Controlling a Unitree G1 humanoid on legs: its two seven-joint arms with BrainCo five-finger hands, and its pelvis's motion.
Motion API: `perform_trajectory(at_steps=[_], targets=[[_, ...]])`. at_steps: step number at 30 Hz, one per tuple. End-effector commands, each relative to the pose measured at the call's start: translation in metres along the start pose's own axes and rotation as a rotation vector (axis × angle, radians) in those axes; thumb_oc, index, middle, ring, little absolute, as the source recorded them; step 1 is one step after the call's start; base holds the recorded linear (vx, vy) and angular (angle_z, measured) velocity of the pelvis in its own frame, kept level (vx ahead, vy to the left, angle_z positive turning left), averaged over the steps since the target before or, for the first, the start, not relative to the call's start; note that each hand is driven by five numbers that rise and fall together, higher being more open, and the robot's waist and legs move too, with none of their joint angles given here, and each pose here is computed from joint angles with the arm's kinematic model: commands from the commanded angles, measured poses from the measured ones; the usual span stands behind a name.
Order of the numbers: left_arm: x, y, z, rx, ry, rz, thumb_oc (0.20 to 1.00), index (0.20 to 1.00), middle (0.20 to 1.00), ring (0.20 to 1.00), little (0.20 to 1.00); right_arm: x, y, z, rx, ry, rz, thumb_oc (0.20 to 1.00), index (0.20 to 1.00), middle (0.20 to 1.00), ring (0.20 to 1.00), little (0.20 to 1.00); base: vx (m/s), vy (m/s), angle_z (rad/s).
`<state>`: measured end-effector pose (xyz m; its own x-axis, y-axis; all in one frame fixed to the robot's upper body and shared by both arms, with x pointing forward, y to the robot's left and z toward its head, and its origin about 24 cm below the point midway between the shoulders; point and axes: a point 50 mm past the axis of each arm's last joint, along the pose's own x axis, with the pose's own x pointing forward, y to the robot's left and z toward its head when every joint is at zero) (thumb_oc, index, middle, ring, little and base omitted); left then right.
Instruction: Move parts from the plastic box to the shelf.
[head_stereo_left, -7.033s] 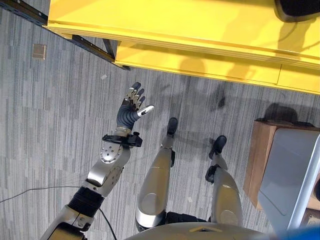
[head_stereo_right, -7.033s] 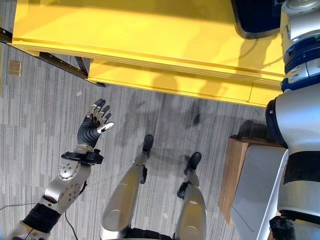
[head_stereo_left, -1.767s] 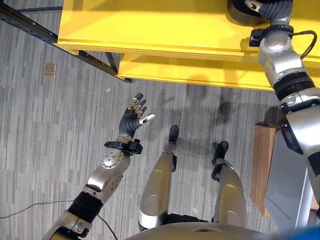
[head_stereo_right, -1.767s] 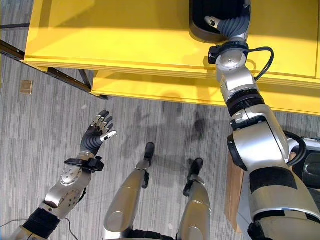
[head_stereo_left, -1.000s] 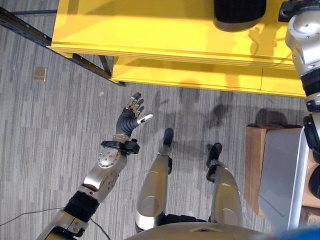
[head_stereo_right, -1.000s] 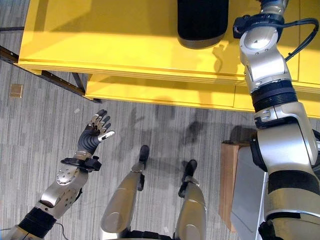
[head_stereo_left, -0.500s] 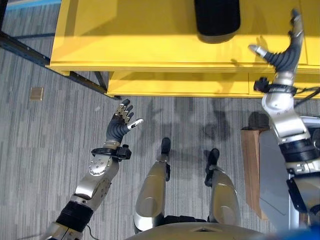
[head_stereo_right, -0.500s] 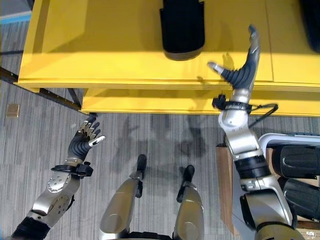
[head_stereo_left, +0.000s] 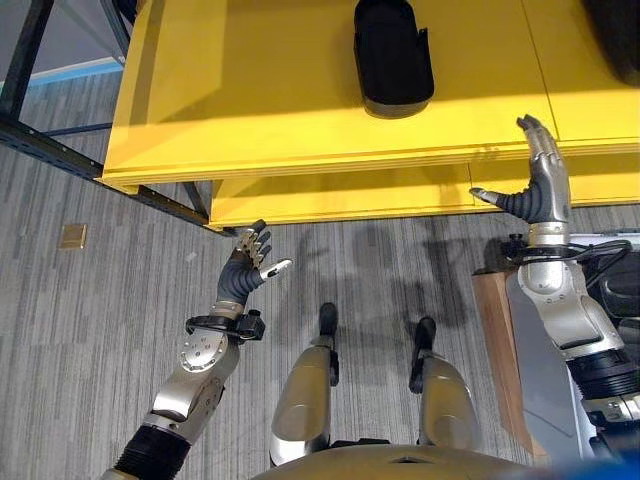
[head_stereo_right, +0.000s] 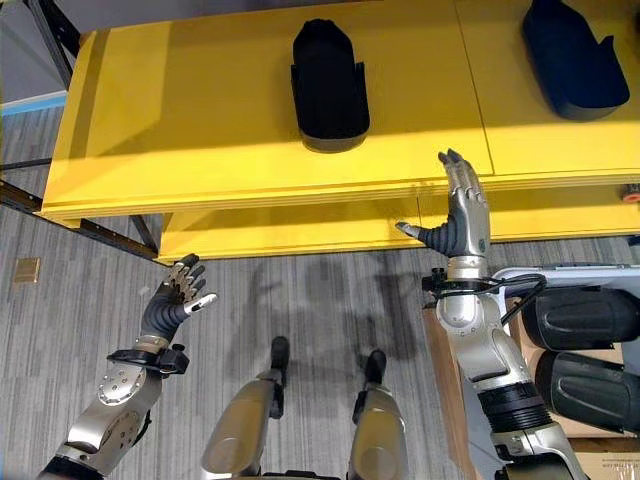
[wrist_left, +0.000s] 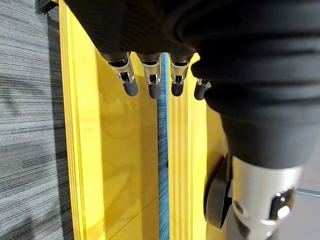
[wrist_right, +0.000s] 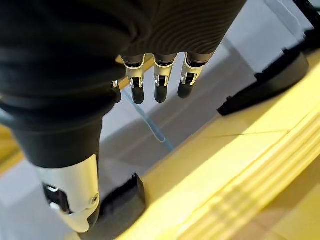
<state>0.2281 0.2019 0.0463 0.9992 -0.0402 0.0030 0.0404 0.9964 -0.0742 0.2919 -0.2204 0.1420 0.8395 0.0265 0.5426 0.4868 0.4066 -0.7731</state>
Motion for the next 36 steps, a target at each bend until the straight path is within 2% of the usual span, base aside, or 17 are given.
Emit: perform_trajectory(at_steps=[1, 8, 18, 36], targets=[[-0.006, 0.001, 0.007, 0.045, -0.061, -0.030, 1.000, 1.000, 1.000, 1.000, 1.000, 0.014, -0.007, 0.015, -0.116, -0.131, -0.063, 1.000, 1.000, 1.000, 1.000, 1.000, 0.00, 0.000, 0.00], [-0.002, -0.002, 0.006, 0.047, -0.062, -0.049, 1.000, 1.000, 1.000, 1.000, 1.000, 0.019, 0.019, 0.008, -0.335, -0.168, 0.087, 1.000, 1.000, 1.000, 1.000, 1.000, 0.00, -0.001, -0.01], [0.001, -0.005, 0.007, 0.037, -0.069, -0.060, 1.000, 1.000, 1.000, 1.000, 1.000, 0.033, 0.036, 0.026, -0.302, -0.181, 0.099, 1.000, 1.000, 1.000, 1.000, 1.000, 0.00, -0.001, 0.01], [0.005, -0.003, 0.016, 0.031, -0.108, -0.034, 1.000, 1.000, 1.000, 1.000, 1.000, 0.066, 0.033, 0.043, -0.268, -0.169, 0.032, 1.000, 1.000, 1.000, 1.000, 1.000, 0.00, 0.001, 0.01]])
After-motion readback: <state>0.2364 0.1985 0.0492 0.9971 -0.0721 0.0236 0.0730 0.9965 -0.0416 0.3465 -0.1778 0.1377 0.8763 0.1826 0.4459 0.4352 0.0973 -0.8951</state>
